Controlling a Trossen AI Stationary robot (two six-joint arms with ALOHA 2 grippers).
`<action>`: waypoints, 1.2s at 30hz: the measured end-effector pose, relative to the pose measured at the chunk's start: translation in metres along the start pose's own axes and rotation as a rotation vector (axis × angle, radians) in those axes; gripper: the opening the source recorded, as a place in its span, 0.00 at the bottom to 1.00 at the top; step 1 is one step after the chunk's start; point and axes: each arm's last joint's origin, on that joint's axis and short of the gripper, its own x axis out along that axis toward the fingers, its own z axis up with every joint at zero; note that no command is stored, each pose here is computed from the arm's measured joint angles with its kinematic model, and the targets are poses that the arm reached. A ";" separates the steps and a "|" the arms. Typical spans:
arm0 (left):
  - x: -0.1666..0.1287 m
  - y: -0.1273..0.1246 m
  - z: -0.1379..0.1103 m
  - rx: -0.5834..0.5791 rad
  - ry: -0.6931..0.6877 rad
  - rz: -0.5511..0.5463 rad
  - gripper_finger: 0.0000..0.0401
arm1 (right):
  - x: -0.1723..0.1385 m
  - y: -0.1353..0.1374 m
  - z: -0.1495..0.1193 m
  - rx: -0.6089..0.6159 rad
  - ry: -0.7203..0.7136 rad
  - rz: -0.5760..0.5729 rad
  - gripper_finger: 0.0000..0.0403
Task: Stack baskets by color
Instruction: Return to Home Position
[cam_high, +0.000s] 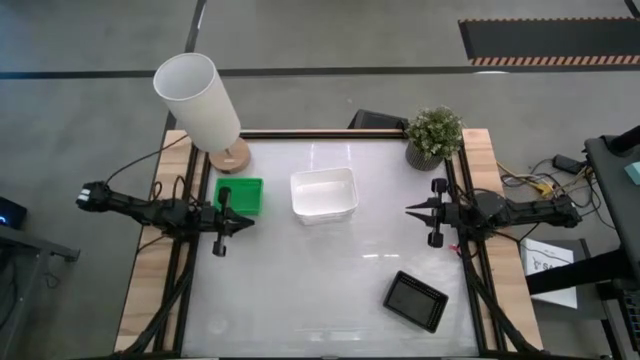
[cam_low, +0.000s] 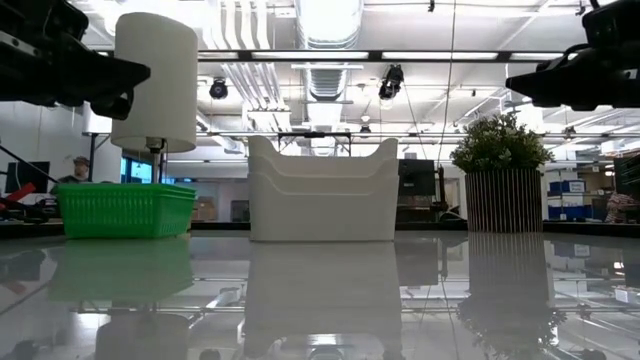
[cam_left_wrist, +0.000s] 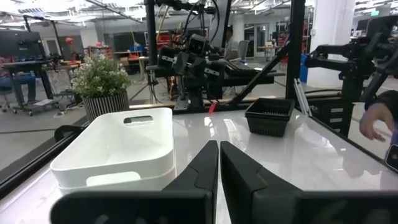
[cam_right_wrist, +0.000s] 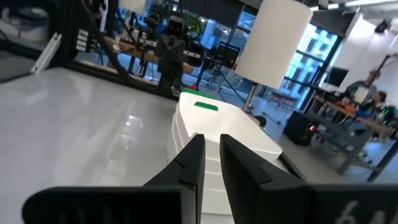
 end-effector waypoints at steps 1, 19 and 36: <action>0.000 0.000 0.000 0.000 0.002 0.000 0.00 | 0.000 0.000 0.000 0.017 -0.002 -0.001 0.11; 0.000 0.000 0.000 0.001 0.003 -0.001 0.00 | 0.000 0.000 0.001 0.045 -0.013 -0.004 0.11; 0.000 0.000 0.000 0.001 0.003 -0.001 0.00 | 0.000 -0.001 0.002 0.045 -0.016 -0.005 0.11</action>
